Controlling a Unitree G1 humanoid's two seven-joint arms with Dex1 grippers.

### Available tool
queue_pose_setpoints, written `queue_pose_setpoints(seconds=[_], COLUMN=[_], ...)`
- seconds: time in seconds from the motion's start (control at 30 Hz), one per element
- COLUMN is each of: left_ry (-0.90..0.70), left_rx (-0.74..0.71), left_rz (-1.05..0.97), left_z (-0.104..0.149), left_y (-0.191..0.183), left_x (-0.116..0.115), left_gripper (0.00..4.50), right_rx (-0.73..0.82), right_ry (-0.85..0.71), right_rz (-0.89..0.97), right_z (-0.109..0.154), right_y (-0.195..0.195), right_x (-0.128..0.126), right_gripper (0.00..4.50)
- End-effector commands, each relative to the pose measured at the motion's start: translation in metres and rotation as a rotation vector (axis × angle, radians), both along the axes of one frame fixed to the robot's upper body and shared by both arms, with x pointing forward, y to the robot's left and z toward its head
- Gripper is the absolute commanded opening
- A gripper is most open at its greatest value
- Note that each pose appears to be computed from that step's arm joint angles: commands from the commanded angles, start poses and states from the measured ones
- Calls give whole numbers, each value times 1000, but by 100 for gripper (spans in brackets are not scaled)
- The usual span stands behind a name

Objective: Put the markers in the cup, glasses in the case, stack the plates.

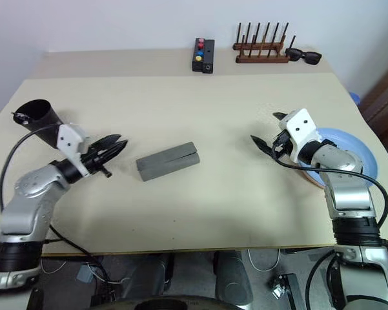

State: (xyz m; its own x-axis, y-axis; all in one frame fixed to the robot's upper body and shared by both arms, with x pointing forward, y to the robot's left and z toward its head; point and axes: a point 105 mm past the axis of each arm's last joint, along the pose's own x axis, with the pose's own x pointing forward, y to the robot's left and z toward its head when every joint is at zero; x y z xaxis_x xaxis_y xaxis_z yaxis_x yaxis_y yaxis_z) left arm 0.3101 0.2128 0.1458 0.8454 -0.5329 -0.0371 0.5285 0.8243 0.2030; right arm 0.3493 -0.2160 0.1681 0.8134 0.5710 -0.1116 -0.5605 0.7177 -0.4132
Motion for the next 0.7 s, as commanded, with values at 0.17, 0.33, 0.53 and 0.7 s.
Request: queue_pose_setpoints(seconds=[0.17, 0.33, 0.53, 0.7], left_ry=[-48, -29, -14, -23], left_rx=[46, 56, 55, 48], left_rz=[115, 160, 183, 186], left_z=[12, 6, 1, 1], left_y=[29, 38, 40, 39], left_x=[-23, -34, -37, -34], left_gripper=[117, 117, 117, 117], right_rx=[49, 67, 76, 77], right_ry=[47, 65, 63, 50], right_rz=[127, 166, 181, 190], right_z=[-3, -8, -9, -8], right_y=[22, 31, 37, 42], right_x=[2, 5, 13, 20], right_gripper=[448, 448, 448, 448])
